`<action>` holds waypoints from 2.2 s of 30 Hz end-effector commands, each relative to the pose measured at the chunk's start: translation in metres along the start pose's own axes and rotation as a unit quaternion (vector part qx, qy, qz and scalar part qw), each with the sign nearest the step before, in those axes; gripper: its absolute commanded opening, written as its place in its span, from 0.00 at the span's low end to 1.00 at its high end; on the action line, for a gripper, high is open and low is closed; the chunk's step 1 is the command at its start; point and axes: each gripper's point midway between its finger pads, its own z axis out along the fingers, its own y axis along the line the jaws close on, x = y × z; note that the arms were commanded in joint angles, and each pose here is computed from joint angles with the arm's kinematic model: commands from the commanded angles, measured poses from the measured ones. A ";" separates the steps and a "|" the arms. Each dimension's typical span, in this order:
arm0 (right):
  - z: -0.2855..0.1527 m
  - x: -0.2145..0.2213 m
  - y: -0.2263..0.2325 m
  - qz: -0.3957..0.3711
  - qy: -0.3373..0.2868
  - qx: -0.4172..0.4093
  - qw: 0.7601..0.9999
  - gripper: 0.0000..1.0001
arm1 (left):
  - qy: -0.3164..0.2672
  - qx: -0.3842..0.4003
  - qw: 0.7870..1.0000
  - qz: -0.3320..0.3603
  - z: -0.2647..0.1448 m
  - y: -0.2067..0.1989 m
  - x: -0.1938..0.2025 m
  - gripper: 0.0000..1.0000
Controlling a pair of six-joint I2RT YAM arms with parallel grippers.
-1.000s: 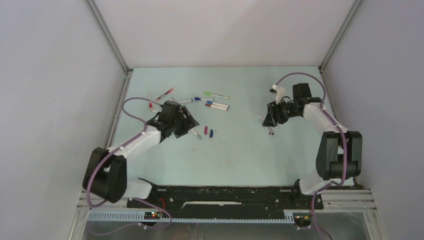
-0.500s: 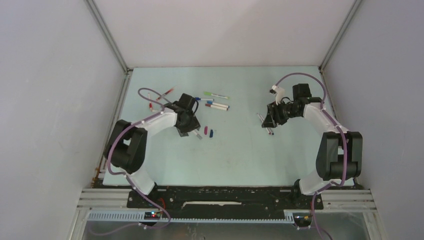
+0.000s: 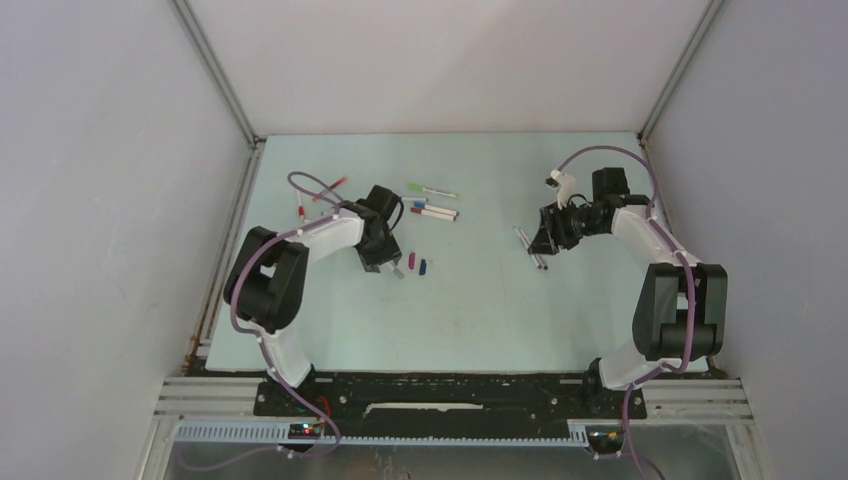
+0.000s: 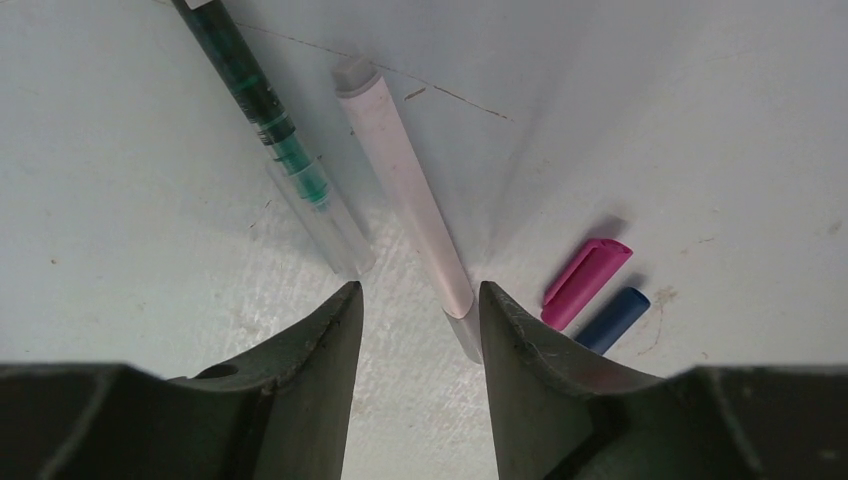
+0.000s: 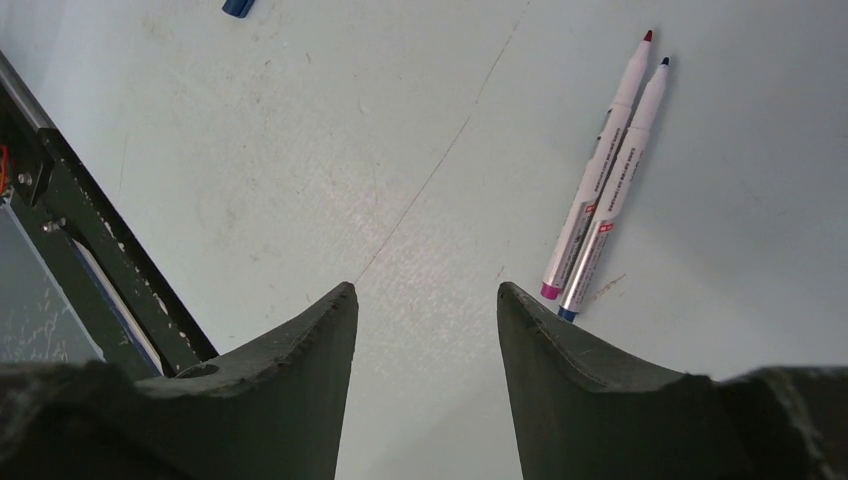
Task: Open the pen caps
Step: Pick up the pen from the center of the board.
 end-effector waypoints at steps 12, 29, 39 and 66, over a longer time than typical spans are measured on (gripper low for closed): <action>-0.013 -0.023 0.008 -0.031 -0.032 -0.004 0.999 0.56 | -0.003 -0.024 0.999 0.038 0.011 0.004 0.001 0.31; -0.022 -0.030 0.026 -0.040 -0.051 -0.031 0.997 0.56 | -0.041 -0.029 0.996 0.072 -0.006 0.028 0.001 0.09; -0.027 -0.032 0.058 -0.072 -0.064 -0.088 0.991 0.55 | -0.092 0.066 0.990 0.079 -0.032 0.018 0.000 0.02; 0.008 -0.046 0.168 0.037 -0.125 -0.240 0.962 0.81 | -0.191 0.482 0.832 0.197 -0.182 -0.157 0.066 0.00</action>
